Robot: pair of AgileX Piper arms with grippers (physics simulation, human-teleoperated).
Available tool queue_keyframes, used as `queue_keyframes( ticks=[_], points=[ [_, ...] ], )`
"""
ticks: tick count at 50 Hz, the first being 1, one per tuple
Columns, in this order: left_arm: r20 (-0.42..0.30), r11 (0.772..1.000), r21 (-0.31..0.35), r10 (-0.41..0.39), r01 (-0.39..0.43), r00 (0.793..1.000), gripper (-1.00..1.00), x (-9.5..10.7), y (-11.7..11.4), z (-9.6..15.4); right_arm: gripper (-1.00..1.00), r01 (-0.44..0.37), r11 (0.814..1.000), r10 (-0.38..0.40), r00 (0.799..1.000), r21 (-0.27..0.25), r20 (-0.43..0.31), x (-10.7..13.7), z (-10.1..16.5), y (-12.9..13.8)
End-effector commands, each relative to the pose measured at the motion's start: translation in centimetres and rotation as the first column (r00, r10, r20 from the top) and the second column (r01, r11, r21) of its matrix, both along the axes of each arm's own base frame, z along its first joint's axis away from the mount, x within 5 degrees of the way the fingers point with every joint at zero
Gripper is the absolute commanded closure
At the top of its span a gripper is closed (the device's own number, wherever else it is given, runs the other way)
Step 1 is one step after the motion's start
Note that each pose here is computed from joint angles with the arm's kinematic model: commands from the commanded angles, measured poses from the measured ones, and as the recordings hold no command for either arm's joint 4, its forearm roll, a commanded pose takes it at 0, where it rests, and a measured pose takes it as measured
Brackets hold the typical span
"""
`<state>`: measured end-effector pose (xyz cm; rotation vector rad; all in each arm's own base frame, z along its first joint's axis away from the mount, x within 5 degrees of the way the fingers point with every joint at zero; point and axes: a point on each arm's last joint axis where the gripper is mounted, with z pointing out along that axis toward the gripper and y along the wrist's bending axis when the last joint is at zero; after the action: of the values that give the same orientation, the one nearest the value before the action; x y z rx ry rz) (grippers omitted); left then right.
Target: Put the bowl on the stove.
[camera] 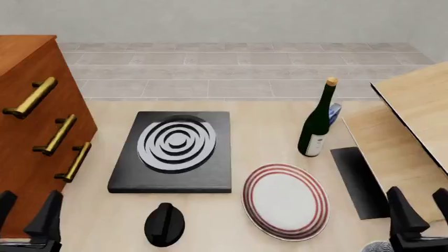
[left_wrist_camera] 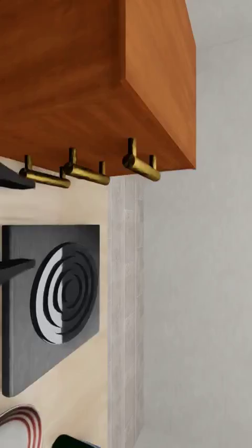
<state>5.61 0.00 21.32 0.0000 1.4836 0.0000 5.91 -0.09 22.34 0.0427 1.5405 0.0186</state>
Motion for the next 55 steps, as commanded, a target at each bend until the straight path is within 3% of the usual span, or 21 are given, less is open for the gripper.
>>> queue_keyframes(
  ticks=[1,18,26,27,30,31,34,40,47,48,50,52,55],
  points=[
    [0.000,1.000,0.000,0.000,0.000,1.000,-1.00,0.0,0.0,0.0,-1.00,-0.029,0.999,0.031,0.999,-0.042,0.031,-0.3,-1.2,0.2],
    [0.000,1.000,0.000,0.000,0.000,1.000,-1.00,0.0,0.0,0.0,-1.00,-0.036,0.996,0.038,0.999,-0.076,0.025,-0.3,-1.1,0.2],
    [0.000,1.000,0.000,0.000,0.000,1.000,-1.00,0.0,0.0,0.0,-1.00,-0.069,0.991,0.070,0.998,-0.115,0.008,-0.7,1.4,0.4],
    [0.000,1.000,0.000,0.000,0.000,1.000,-1.00,0.0,0.0,0.0,-1.00,-0.094,0.985,0.091,0.995,-0.145,-0.030,-0.5,2.5,0.5],
    [0.000,1.000,0.000,0.000,0.000,1.000,-1.00,0.0,0.0,0.0,-1.00,-0.087,0.985,0.082,0.996,-0.148,-0.034,-0.7,3.2,0.5],
    [0.000,1.000,0.000,0.000,0.000,1.000,-1.00,0.0,0.0,0.0,-1.00,-0.082,0.981,0.074,0.996,-0.174,-0.055,-0.4,3.5,0.4],
    [0.000,1.000,0.000,0.000,0.000,1.000,-1.00,0.0,0.0,0.0,-1.00,-0.078,0.983,0.070,0.996,-0.169,-0.053,-0.6,4.0,0.4],
    [0.000,1.000,0.000,0.000,0.000,1.000,-1.00,0.0,0.0,0.0,-1.00,-0.062,0.975,0.035,0.991,-0.213,-0.129,0.3,4.2,0.3],
    [0.000,1.000,0.000,0.000,0.000,1.000,-1.00,0.0,0.0,0.0,-1.00,-0.068,0.974,0.034,0.987,-0.216,-0.156,0.5,4.8,0.3],
    [0.000,1.000,0.000,0.000,0.000,1.000,-1.00,0.0,0.0,0.0,-1.00,-0.075,0.977,0.034,0.979,-0.199,-0.201,1.2,4.5,0.3],
    [0.000,1.000,0.000,0.000,0.000,1.000,-1.00,0.0,0.0,0.0,-1.00,-0.078,0.975,0.036,0.980,-0.210,-0.198,0.8,4.5,0.3],
    [0.000,1.000,0.000,0.000,0.000,1.000,-1.00,0.0,0.0,0.0,-1.00,-0.088,0.976,0.036,0.967,-0.198,-0.253,1.4,4.1,0.3],
    [0.000,1.000,0.000,0.000,0.000,1.000,-1.00,0.0,0.0,0.0,-1.00,-0.094,0.975,0.038,0.965,-0.204,-0.259,1.0,4.4,0.3]
  ],
)
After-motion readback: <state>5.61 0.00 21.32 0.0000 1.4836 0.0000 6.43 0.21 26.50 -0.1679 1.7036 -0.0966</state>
